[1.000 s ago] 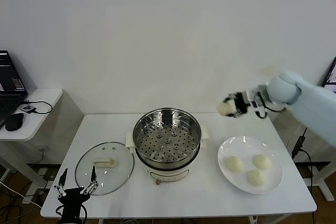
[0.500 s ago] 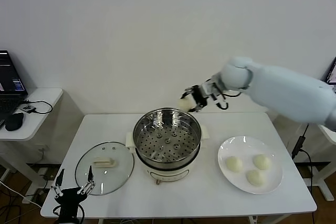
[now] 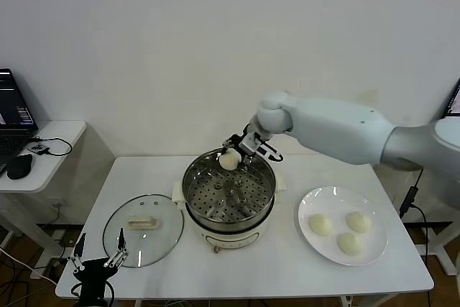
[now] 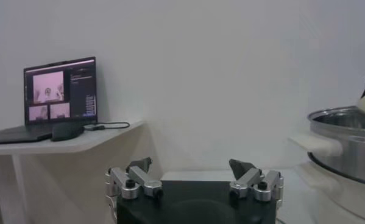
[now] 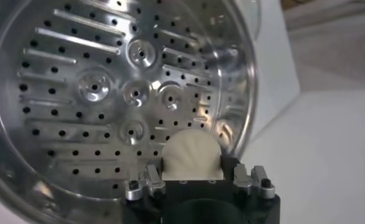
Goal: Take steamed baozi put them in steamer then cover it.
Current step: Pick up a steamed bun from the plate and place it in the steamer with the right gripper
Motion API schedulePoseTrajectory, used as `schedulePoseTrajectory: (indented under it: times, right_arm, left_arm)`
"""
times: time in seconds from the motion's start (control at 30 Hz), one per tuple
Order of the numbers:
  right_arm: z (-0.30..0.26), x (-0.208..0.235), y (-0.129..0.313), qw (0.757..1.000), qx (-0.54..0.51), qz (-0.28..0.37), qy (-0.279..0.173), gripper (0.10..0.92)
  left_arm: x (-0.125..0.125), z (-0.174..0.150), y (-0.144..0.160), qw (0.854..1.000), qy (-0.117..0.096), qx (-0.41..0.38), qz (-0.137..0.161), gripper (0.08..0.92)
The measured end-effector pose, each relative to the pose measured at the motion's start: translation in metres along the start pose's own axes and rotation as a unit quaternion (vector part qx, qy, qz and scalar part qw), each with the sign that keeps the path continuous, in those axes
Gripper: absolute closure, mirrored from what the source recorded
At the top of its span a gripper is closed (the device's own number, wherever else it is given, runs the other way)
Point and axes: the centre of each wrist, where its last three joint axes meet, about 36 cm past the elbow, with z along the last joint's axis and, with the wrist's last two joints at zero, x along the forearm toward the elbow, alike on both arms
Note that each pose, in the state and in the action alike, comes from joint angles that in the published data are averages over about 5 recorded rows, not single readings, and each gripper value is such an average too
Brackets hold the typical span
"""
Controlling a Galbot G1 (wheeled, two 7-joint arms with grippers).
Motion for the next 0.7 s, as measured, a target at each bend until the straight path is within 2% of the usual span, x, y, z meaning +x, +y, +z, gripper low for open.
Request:
schedulePoseTrajectory:
  times: [0.4, 0.7]
  right_arm:
    - [-0.007, -0.034, -0.004, 0.997, 0.072, -0.026, 0.0, 0.409]
    - [-0.008, -0.039, -0.005, 0.995, 0.095, -0.027, -0.004, 0.215]
  left_arm:
    - [0.003, -0.001, 0.001, 1.0, -0.005, -0.002, -0.001, 0.177]
    - [0.003, -0.002, 0.001, 1.0, -0.007, -0.002, -0.001, 0.177]
